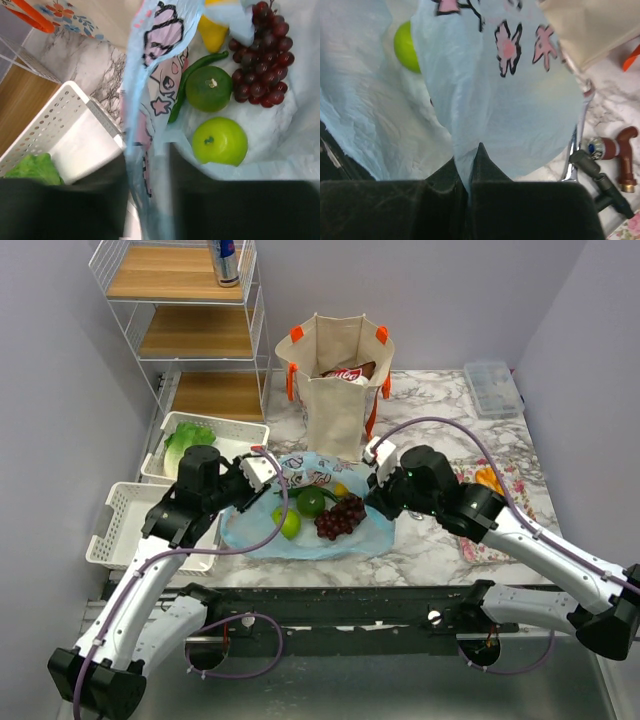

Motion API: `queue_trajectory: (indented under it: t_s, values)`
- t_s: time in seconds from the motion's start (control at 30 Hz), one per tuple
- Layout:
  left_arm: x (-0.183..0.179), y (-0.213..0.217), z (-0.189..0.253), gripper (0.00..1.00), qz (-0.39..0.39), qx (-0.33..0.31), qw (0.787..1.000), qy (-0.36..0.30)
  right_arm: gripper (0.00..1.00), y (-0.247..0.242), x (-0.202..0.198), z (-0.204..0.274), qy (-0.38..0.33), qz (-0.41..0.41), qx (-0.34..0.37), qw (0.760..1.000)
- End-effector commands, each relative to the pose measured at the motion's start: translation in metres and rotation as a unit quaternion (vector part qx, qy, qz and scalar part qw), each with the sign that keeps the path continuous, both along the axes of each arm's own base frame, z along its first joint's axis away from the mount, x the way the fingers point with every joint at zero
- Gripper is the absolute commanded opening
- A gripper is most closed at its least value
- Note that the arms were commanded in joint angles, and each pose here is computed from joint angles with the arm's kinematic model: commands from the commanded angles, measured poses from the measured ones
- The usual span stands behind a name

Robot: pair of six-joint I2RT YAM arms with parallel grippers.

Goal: Untie the knot of the grocery bags and take out the mixed food

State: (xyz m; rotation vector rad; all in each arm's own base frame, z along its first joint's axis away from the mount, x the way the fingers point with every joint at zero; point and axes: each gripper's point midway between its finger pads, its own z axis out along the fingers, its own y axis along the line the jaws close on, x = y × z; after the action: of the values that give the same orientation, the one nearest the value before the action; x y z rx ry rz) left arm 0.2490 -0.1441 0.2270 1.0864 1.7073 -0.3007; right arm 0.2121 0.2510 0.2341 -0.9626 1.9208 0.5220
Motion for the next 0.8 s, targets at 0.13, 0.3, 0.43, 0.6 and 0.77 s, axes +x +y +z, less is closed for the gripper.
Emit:
queue_trajectory:
  t_s: [0.13,0.3,0.43,0.6,0.77]
  values:
    - [-0.055,-0.007,0.055,0.74,-0.103,-0.009,0.99,-0.097,0.01,0.013,-0.017,-0.025,0.046,0.039,0.016,0.998]
    - [-0.1,-0.027,0.034,0.9,-0.227,0.045,0.969,-0.088,0.01,0.013,-0.023,-0.035,0.056,0.049,0.017,0.997]
    - [-0.124,-0.058,0.025,0.73,-0.32,0.068,0.94,-0.102,0.01,0.013,-0.026,-0.04,0.063,0.051,0.019,0.997]
    - [-0.11,-0.095,-0.013,0.48,-0.329,0.132,0.935,-0.023,0.01,0.014,-0.021,-0.037,0.053,0.044,0.022,0.997]
    - [-0.077,-0.095,-0.084,0.26,-0.268,0.211,0.939,0.033,0.01,0.007,-0.001,-0.021,0.037,-0.017,0.038,0.998]
